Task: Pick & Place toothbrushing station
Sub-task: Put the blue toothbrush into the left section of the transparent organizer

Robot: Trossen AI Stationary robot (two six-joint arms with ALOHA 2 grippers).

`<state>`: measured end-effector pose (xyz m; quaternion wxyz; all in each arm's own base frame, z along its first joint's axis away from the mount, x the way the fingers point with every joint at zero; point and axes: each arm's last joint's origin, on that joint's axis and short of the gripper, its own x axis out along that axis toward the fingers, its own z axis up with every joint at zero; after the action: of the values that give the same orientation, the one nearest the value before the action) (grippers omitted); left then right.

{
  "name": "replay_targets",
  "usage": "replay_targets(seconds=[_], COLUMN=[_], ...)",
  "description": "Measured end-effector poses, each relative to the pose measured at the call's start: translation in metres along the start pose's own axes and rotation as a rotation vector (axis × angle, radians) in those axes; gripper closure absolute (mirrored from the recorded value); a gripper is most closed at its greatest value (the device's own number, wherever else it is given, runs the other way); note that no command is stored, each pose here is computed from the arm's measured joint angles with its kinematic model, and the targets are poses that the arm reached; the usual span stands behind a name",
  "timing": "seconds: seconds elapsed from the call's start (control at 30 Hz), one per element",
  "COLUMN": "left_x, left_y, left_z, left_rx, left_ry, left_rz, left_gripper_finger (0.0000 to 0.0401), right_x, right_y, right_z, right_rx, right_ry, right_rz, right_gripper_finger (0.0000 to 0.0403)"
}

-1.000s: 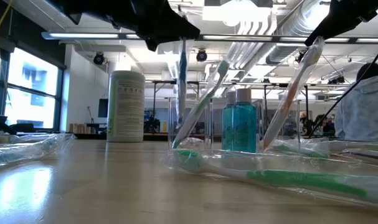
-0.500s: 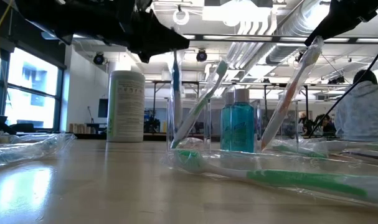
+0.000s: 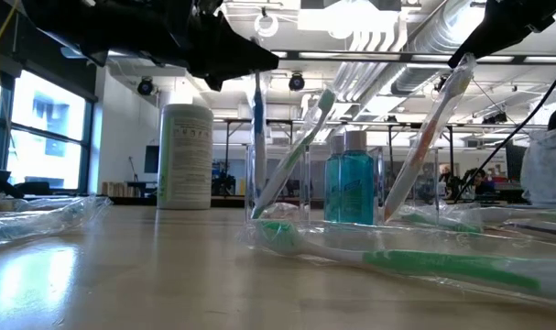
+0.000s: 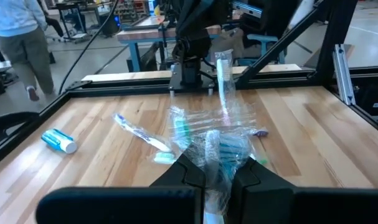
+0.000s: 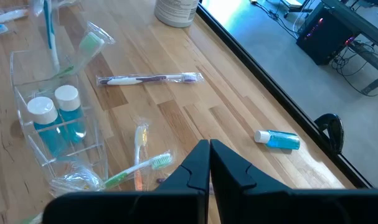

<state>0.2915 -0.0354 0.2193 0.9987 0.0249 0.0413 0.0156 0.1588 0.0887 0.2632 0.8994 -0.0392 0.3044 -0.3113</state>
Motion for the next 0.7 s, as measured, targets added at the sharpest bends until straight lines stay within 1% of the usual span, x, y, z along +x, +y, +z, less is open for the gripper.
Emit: replay_targets(seconds=[0.17,0.37,0.57,0.7], left_x=[0.0,0.0,0.0,0.0], left_y=[-0.0008,-0.0008,0.0001,0.0001], left_z=[-0.0002,-0.0005,-0.0008,-0.0008], left_rx=[0.018,0.013,0.039,0.031], left_ry=[0.001,0.004,0.008,0.009], left_rz=[-0.03,-0.032,0.0,0.001], left_gripper_finger=[0.0388,0.036,0.0354,0.0353], right_x=[0.0,0.0,0.0001,0.0001], right_y=[-0.0001,-0.0003,-0.0003,-0.0004], right_z=[0.0001,0.0004,0.0004,0.0004], right_rx=[0.0,-0.001,-0.001,0.0], right_ry=[-0.006,-0.016,-0.016,-0.018], right_rz=[-0.004,-0.012,-0.012,-0.013], right_gripper_finger=[0.0398,0.0399,0.0399,0.0398])
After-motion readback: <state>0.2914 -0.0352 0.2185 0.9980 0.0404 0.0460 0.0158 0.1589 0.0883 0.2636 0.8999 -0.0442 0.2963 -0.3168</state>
